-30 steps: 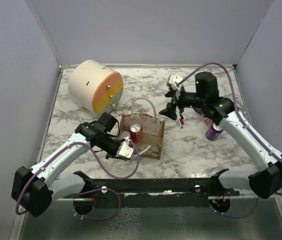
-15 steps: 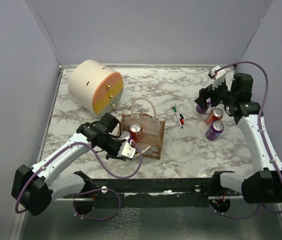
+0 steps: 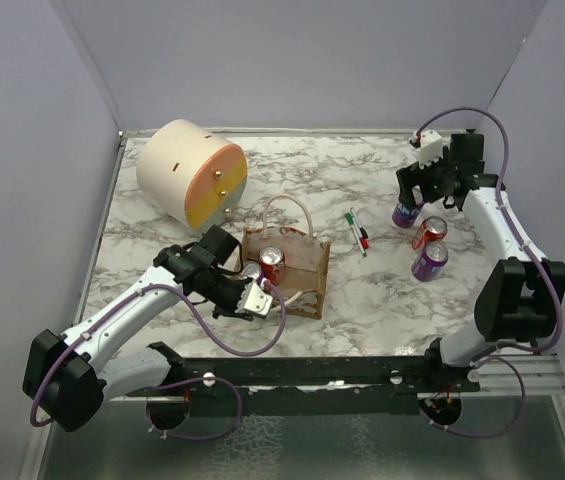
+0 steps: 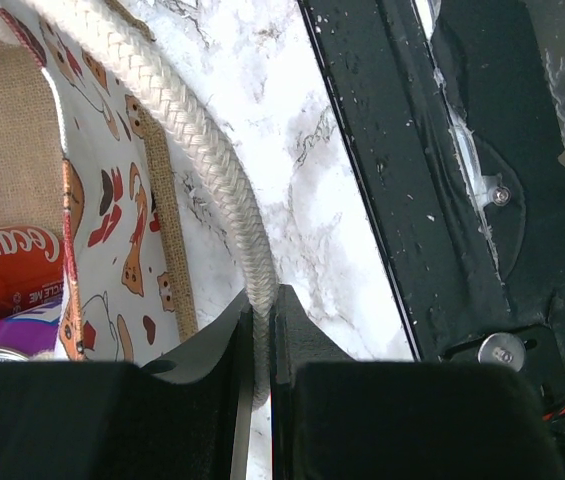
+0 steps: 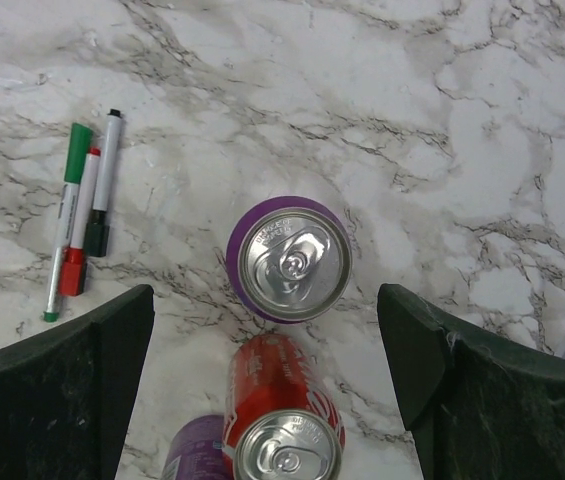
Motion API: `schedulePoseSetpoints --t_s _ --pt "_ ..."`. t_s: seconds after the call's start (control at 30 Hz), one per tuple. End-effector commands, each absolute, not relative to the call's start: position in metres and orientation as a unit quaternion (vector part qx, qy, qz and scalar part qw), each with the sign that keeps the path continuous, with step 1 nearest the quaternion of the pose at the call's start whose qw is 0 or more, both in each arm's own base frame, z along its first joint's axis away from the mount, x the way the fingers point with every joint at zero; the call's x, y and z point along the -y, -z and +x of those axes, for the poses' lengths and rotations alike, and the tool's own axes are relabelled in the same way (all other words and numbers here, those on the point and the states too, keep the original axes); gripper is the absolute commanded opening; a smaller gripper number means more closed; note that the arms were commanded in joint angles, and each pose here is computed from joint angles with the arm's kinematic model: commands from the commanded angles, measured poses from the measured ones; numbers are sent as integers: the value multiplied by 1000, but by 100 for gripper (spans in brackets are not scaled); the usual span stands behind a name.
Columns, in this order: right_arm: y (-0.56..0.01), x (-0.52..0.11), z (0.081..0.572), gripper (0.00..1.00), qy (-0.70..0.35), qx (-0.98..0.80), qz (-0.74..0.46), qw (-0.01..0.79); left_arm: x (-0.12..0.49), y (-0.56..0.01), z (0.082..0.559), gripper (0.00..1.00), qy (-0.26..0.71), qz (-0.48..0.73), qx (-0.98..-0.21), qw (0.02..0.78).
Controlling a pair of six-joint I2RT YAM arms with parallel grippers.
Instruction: Place the beverage into the canvas bag
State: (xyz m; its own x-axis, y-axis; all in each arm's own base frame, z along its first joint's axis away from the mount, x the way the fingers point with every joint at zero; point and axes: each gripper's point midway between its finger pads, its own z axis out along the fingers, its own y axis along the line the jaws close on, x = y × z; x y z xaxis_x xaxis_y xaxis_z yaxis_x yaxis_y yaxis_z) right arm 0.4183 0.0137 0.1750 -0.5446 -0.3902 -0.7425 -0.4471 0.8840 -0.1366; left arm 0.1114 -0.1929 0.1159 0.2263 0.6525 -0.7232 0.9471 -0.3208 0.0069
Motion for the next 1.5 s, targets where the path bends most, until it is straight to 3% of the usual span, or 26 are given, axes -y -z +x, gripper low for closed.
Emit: schedulePoseSetpoints --t_s 0.0,0.33,0.57,0.73,0.93,1.13,1.47 --pt "-171 9 439 93 2 -881 -238 409 193 -112 116 9 307 749 -538 233" --pt "-129 2 441 92 -58 -897 -247 362 193 -107 119 9 299 753 -540 230" --pt "-114 -8 443 85 -106 -901 -246 340 194 -107 119 9 300 753 -538 231" --pt "-103 -9 445 77 -117 -906 -247 324 195 -109 120 9 300 753 -536 234" --pt "-103 -8 443 55 -116 -906 -254 319 198 -111 122 9 303 753 -533 240" --pt "-139 -13 440 37 -111 -888 -274 353 199 -108 123 9 301 755 -530 242" --pt "-259 -85 388 24 -212 -787 -361 453 191 -98 117 9 292 770 -524 218"
